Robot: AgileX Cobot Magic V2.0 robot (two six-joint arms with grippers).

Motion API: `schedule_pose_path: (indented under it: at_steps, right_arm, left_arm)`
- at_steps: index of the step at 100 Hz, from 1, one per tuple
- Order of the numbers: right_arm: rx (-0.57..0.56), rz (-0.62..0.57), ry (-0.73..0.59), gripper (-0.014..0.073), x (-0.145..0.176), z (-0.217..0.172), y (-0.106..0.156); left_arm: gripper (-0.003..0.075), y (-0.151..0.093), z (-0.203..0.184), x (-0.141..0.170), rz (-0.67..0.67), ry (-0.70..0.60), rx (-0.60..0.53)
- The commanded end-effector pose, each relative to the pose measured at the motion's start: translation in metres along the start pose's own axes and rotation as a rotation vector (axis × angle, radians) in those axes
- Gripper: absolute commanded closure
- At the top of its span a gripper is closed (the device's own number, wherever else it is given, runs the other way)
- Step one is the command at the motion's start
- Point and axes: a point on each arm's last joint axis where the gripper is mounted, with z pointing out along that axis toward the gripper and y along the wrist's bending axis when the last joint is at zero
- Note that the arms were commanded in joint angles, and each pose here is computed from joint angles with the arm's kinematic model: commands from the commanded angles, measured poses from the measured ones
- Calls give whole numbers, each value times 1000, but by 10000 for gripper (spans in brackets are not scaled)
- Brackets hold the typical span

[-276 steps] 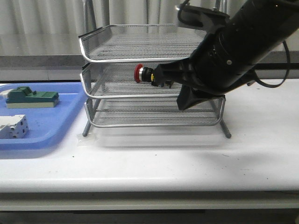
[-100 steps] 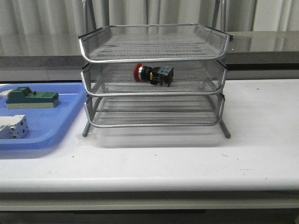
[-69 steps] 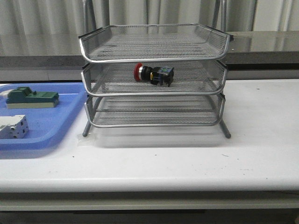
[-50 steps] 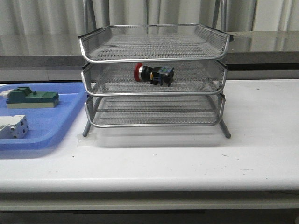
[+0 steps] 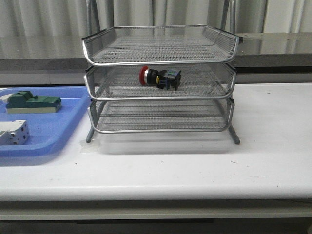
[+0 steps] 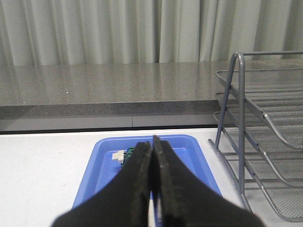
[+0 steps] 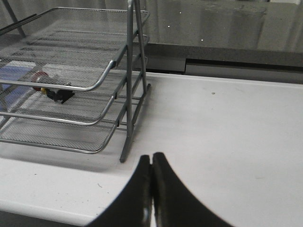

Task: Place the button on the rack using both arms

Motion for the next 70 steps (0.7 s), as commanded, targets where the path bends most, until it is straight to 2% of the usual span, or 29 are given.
schedule_pose_path:
  at_steps: [1,11,40,55,70]
  right_arm:
    - [21,-52,-124,652,-11,0,-1]
    - [29,-84,-150,652,3,2,-2]
    - [46,-82,-235,652,47,-1,-4]
    - [88,-26,-274,652,65,-5,-7]
    - [107,0,-259,652,77,0,-8]
  left_arm:
    - [741,3,0,-14,-12,-73,-32]
    - [741,3,0,-14,-12,-73,-32]
    - [741,3,0,-14,-12,-73,-32]
    - [741,3,0,-14,-12,-73,-32]
    - [741,3,0,-14,-12,-73,-32]
